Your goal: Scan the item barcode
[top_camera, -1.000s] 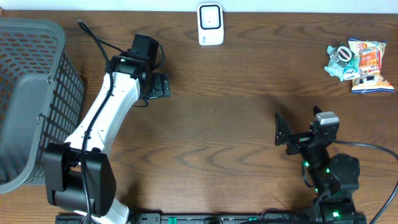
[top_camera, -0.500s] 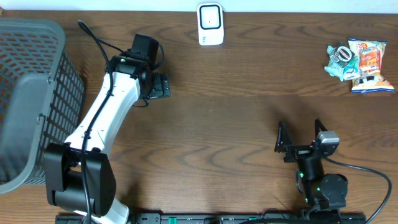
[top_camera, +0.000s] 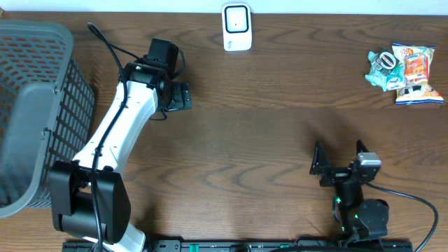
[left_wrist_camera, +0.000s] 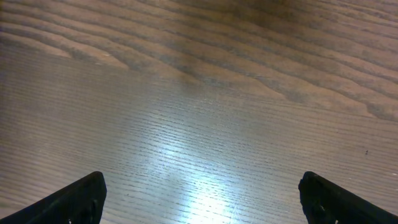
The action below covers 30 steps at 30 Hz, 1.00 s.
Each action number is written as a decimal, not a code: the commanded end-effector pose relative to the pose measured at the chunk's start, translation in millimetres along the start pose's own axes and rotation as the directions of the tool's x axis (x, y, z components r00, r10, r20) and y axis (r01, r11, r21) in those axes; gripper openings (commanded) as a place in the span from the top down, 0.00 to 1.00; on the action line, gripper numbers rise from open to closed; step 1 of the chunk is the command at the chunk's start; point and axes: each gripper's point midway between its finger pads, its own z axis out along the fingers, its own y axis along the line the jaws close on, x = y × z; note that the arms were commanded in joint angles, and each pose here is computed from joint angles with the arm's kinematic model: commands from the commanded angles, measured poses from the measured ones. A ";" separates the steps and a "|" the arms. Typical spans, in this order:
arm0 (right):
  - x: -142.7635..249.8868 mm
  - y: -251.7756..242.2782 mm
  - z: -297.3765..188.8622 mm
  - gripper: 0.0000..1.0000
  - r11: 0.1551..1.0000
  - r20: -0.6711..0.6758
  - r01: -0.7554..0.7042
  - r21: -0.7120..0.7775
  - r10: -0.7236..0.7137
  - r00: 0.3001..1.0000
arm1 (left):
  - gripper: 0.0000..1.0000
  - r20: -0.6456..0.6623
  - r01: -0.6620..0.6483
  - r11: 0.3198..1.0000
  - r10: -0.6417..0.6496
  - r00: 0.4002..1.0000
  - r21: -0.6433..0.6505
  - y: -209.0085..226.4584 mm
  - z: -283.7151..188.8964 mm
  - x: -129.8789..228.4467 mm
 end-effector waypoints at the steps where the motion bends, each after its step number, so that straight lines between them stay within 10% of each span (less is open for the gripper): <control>1: 8.3 1.1 -0.5 0.01 0.998 -0.031 0.066 -0.007 -0.066 0.997 | 0.02 0.004 -0.001 1.000 0.001 1.000 -0.009 1.6 -0.4 -2.0; 30: 8.6 -8.6 -0.4 0.01 0.990 -0.037 0.139 0.023 -0.138 0.990 | 0.02 0.004 -0.001 1.000 0.001 1.000 -0.009 1.6 -0.3 -1.9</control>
